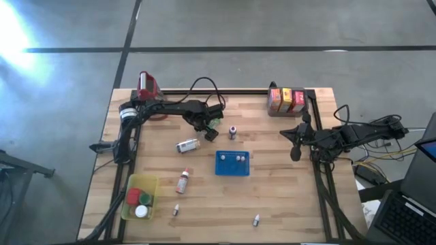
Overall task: Pick & Place Kitchen Items
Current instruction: Put the green cereal box into the black bin
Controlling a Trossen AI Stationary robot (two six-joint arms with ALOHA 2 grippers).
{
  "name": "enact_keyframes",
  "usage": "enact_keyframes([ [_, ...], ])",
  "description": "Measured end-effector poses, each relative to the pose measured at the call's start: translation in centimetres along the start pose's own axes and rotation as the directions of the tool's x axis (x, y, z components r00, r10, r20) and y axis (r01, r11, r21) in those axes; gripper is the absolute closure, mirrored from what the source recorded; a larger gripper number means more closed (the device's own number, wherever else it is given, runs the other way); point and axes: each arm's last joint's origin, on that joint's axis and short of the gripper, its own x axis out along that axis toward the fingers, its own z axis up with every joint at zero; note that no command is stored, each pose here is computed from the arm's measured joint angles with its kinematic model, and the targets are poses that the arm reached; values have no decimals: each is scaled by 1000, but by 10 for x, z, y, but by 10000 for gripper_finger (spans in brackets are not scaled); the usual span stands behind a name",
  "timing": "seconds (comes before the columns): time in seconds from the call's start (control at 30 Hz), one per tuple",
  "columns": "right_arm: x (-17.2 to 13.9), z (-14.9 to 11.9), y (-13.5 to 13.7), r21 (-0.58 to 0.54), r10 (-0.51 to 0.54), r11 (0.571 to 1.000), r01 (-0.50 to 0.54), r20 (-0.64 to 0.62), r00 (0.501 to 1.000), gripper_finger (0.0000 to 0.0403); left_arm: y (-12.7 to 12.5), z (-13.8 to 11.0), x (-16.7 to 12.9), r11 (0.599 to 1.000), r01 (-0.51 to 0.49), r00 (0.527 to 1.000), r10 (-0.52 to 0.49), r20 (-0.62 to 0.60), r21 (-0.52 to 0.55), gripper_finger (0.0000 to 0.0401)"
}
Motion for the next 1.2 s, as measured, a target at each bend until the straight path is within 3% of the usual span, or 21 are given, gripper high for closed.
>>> enact_keyframes([
  [0.47, 0, 0, 0, 0, 0, 1000, 0, 0, 1000, 394, 1, 4, 0, 1000, 4, 1000, -3, 29, -13, 3],
  [0.73, 0, 0, 0, 0, 0, 1000, 0, 0, 1000, 394, 3, 4, 0, 1000, 3, 1000, -3, 22, -16, 31],
  [1.07, 0, 0, 0, 0, 0, 1000, 0, 0, 1000, 394, 3, 4, 0, 1000, 5, 1000, -5, 24, 10, 36],
  [1.2, 0, 0, 0, 0, 0, 1000, 0, 0, 1000, 394, 2, 4, 0, 997, 18, 1000, -19, 19, 75, 36],
])
